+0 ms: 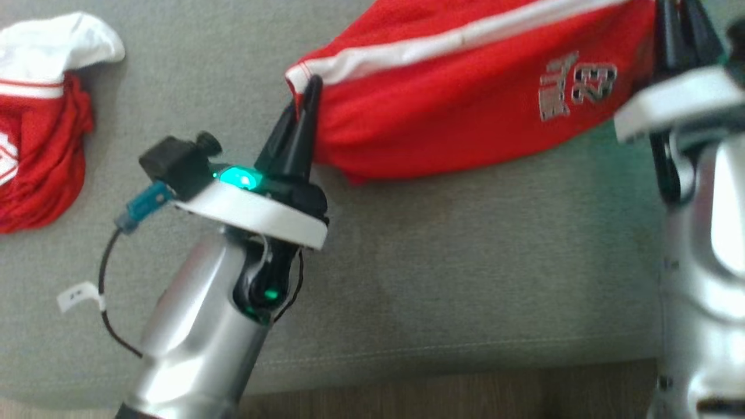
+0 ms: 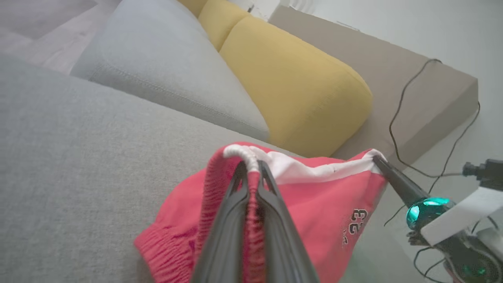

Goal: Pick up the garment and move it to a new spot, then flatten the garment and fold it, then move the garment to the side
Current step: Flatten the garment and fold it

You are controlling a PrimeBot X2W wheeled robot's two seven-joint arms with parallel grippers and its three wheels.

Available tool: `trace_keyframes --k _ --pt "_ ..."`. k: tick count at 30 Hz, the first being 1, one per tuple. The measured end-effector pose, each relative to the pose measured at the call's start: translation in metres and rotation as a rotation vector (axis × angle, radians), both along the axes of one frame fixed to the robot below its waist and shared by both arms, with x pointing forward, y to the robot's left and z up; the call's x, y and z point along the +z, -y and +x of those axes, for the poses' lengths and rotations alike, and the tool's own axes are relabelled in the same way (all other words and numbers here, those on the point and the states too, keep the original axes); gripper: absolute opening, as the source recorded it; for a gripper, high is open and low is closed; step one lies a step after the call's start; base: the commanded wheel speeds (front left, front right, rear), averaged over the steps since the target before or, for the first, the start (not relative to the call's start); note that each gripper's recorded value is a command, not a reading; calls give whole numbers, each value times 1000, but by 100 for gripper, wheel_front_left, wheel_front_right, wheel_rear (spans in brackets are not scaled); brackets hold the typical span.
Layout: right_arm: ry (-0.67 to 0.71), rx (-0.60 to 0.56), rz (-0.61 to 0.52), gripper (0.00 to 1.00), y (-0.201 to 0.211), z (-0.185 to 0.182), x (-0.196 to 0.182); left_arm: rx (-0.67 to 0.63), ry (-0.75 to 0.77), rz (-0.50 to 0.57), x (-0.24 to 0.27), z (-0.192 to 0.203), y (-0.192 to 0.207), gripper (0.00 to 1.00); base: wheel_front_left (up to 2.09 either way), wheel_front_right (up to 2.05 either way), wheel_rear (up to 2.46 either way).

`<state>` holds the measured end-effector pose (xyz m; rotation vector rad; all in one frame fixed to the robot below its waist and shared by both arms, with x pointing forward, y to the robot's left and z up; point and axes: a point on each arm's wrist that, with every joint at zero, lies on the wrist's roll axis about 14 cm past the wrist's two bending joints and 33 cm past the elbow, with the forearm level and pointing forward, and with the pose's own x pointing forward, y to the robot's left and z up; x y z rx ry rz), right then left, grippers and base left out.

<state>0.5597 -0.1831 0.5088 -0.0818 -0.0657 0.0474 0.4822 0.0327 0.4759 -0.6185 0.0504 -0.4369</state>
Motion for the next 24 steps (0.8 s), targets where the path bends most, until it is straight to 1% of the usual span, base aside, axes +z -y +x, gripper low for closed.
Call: trace_keyframes --k 2,8,13,18,19,20,21,22,23,24 --pt "-24 19 0 0 -9 18 -7 29 -47 -55 -8 7 -7 0 0 0 0" --pt "-94 66 -10 0 -30 63 -29 86 -126 -143 -25 28 -21 0 0 0 0" --pt "-122 121 -23 0 -53 87 -42 107 -162 -147 -38 39 -28 0 0 0 0" --pt "-176 148 -49 0 -64 99 -62 107 -184 -129 -49 44 -29 0 0 0 0" --pt "-196 151 -55 11 -65 99 -68 103 -187 -131 -50 45 -28 0 0 0 0" --pt "-213 150 -54 46 -65 100 -74 100 -188 -132 -50 46 -27 0 0 0 0" --pt "-223 147 -50 100 -64 100 -78 100 -190 -136 -51 47 -27 7 0 0 0" --pt "-225 144 -46 100 -63 100 -81 100 -187 -137 -50 48 -27 36 0 0 0" --pt "-228 140 -39 100 -62 100 -83 101 -184 -138 -49 50 -28 100 0 0 0" --pt "-236 135 -30 100 -61 100 -86 103 -182 -142 -48 51 -28 100 0 0 0"
